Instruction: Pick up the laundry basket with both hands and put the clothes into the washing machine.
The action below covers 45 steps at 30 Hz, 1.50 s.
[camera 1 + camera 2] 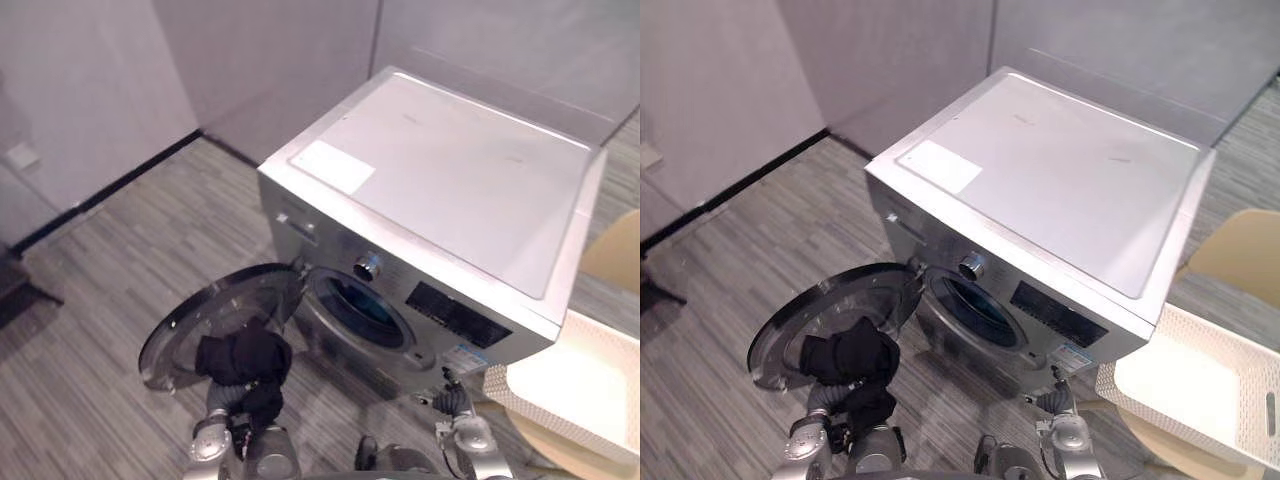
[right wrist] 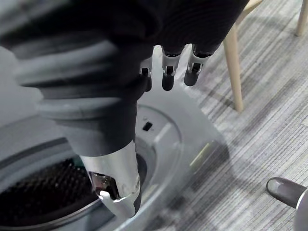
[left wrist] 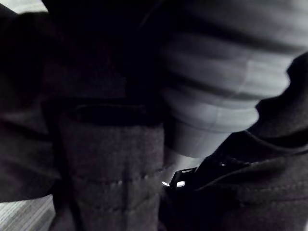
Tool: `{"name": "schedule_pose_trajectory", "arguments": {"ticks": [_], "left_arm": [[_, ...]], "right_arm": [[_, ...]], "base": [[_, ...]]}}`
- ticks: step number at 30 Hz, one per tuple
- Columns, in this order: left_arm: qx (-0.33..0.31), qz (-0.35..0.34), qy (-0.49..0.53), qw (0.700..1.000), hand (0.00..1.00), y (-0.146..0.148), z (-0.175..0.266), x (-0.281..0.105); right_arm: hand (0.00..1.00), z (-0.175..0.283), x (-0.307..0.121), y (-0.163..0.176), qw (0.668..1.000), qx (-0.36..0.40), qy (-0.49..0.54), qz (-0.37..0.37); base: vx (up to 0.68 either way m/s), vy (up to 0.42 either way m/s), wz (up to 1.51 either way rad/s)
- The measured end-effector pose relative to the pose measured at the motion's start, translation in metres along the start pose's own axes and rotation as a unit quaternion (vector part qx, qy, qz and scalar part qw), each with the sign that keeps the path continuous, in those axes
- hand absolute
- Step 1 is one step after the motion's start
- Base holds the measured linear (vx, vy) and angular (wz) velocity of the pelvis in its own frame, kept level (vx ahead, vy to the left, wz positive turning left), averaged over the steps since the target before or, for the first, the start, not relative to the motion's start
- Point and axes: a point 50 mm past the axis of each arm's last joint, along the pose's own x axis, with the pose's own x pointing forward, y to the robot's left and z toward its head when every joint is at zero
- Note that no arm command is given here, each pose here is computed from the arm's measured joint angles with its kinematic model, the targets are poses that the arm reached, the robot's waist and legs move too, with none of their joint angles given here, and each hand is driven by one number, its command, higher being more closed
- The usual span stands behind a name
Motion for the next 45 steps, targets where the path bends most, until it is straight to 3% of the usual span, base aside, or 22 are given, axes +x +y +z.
{"name": "schedule_pose_trajectory", "arguments": {"ticks": [8, 14, 17, 22, 29, 33, 36, 40, 45], "left_arm": [[0.017, -0.036, -0.006, 0.999, 1.0, -0.018, 0.008, 0.008], [0.013, -0.041, -0.042, 0.998, 1.0, -0.023, 0.031, 0.017], [-0.019, -0.046, -0.094, 0.994, 1.0, -0.034, 0.066, 0.027], [-0.125, -0.053, -0.165, 0.977, 1.0, -0.062, 0.126, 0.036], [-0.188, -0.061, -0.268, 0.943, 1.0, -0.082, 0.208, 0.029], [-0.21, -0.049, -0.353, 0.911, 1.0, -0.071, 0.269, 0.019], [-0.213, -0.027, -0.431, 0.876, 1.0, -0.046, 0.33, 0.006], [-0.227, 0.018, -0.551, 0.803, 1.0, -0.002, 0.418, -0.04], [-0.249, 0.005, -0.655, 0.714, 1.0, 0.001, 0.49, -0.114]], "right_arm": [[0.0, -0.012, -0.004, 0.006, 1.0, 0.008, 0.027, 0.002], [0.0, 0.024, 0.009, 0.009, 1.0, 0.011, -0.022, -0.002], [0.0, 0.054, 0.015, 0.007, 0.997, 0.032, -0.067, -0.017], [0.0, 0.093, 0.013, 0.003, 0.987, 0.082, -0.131, -0.044], [0.0, 0.161, 0.003, -0.011, 0.955, 0.139, -0.251, -0.079], [0.0, 0.187, -0.013, -0.018, 0.928, 0.172, -0.318, -0.086], [0.0, 0.202, -0.024, -0.023, 0.911, 0.184, -0.359, -0.088], [0.0, 0.207, -0.034, -0.028, 0.895, 0.195, -0.39, -0.09], [0.0, 0.188, -0.026, -0.032, 0.91, 0.182, -0.361, -0.094]], "base": [[0.09, 0.176, -0.88], [-0.06, 0.083, -0.94], [-0.25, -0.02, -0.46], [-0.2, -0.032, 0.04], [-0.12, -0.064, -0.08], [-0.11, -0.057, -0.13], [-0.11, -0.031, -0.12], [-0.03, -0.017, -0.04], [0.0, 0.0, 0.0]]}}
